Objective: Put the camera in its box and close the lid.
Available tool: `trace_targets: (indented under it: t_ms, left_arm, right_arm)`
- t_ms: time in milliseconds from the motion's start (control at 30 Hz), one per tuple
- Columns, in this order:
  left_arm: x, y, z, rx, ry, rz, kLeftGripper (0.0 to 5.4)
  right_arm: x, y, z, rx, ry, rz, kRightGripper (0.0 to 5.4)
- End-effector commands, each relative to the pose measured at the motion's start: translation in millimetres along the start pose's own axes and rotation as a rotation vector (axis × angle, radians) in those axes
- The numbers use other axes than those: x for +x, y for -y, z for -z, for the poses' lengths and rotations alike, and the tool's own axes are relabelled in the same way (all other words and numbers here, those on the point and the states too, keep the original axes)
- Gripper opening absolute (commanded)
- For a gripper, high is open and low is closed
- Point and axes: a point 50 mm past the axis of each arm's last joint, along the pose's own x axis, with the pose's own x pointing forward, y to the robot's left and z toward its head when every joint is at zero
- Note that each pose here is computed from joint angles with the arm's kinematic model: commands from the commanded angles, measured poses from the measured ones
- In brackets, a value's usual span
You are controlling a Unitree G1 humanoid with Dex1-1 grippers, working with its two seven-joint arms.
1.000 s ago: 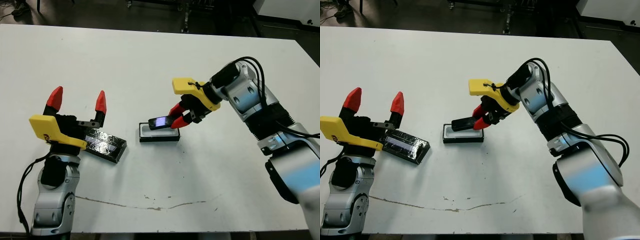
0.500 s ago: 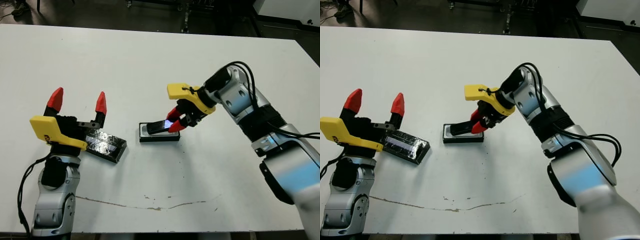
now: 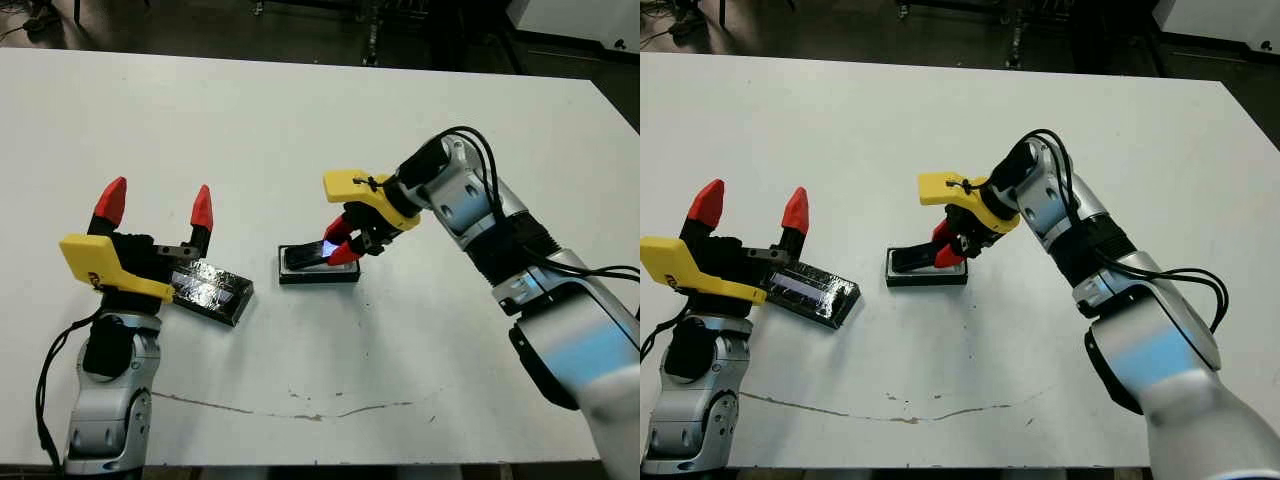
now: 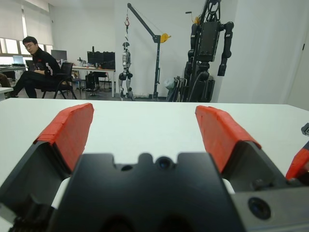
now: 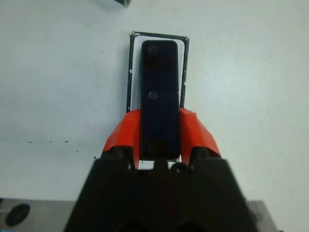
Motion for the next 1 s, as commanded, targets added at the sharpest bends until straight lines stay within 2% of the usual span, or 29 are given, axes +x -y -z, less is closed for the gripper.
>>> trace_targets:
  t_ms: [33, 300, 1000]
  left_arm:
    - [-2.4, -0.2, 3.8, -0.005, -0.014, -0.005, 5.4]
    - [-2.5, 0.2, 3.4, -0.003, -0.016, -0.006, 5.4]
    - [-4.0, -0.5, 5.1, -0.007, -0.024, -0.01, 5.4]
  right_arm:
    - [3.2, -0.7, 2.0, 0.004, -0.011, 0.001, 1.65]
    - [5.2, -2.0, 2.3, 0.04, -0.037, -0.008, 1.65]
    - [15.1, -6.4, -4.5, 0.013, -0.042, -0.043, 1.65]
